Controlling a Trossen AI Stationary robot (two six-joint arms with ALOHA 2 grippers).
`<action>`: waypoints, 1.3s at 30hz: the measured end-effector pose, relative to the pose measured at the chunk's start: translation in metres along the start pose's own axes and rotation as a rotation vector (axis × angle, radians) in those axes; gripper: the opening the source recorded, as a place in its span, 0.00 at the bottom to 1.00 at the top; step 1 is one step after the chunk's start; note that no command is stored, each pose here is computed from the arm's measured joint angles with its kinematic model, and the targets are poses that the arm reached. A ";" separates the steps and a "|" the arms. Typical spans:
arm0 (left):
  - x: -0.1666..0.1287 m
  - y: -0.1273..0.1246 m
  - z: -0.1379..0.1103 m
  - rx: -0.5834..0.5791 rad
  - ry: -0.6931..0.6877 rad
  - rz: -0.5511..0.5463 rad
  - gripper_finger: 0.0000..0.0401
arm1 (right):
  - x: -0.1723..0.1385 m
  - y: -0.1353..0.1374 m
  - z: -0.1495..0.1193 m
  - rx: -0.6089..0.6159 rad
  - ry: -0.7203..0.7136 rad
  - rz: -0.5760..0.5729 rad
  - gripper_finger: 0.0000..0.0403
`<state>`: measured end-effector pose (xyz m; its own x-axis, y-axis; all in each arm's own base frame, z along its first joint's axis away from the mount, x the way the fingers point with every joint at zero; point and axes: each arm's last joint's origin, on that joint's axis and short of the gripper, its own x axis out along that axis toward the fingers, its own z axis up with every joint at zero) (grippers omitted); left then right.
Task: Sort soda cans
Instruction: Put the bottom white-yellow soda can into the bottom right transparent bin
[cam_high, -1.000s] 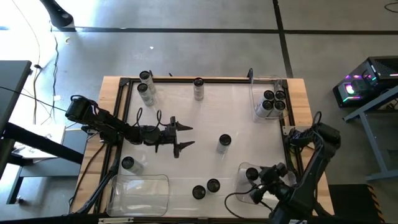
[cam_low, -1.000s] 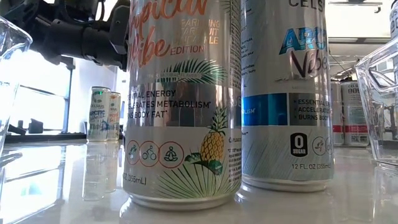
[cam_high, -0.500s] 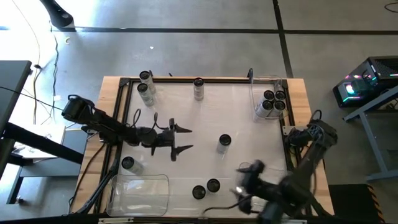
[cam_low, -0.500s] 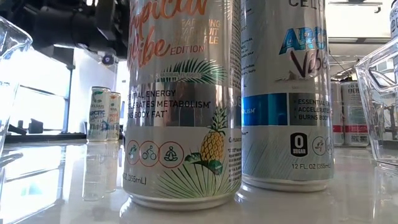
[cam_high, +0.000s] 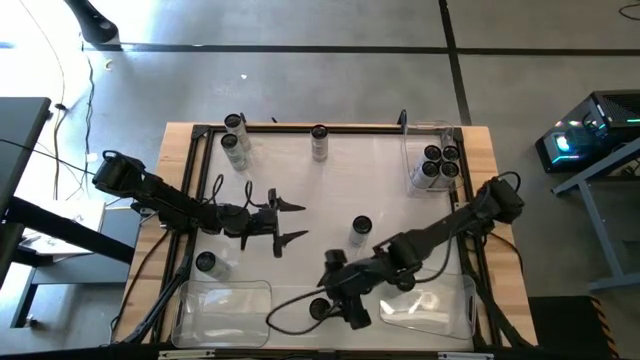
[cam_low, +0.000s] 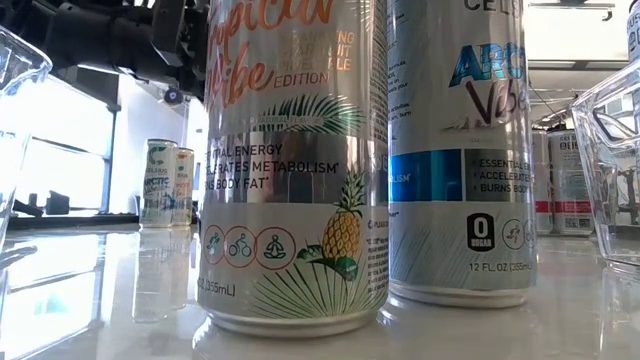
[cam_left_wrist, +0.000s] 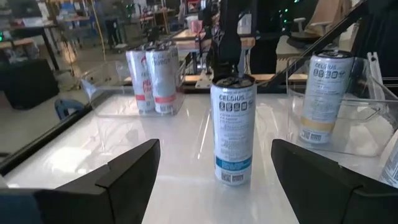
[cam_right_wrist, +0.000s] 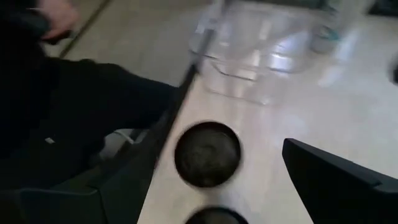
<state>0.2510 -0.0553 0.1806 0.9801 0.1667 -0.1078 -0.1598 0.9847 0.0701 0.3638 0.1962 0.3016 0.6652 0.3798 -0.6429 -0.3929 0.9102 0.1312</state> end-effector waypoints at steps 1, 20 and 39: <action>0.000 0.000 0.000 -0.006 0.002 0.002 0.75 | 0.004 0.000 -0.001 -0.023 0.006 0.017 0.86; 0.000 0.000 -0.001 -0.058 0.010 0.004 0.75 | 0.055 -0.003 -0.023 -0.161 0.091 0.007 0.86; 0.000 0.000 -0.001 -0.058 0.010 0.004 0.75 | 0.055 -0.002 -0.019 -0.189 0.040 -0.072 0.60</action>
<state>0.2508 -0.0551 0.1795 0.9782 0.1709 -0.1175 -0.1706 0.9853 0.0126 0.3892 0.2120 0.2521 0.6720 0.3042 -0.6752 -0.4598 0.8861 -0.0584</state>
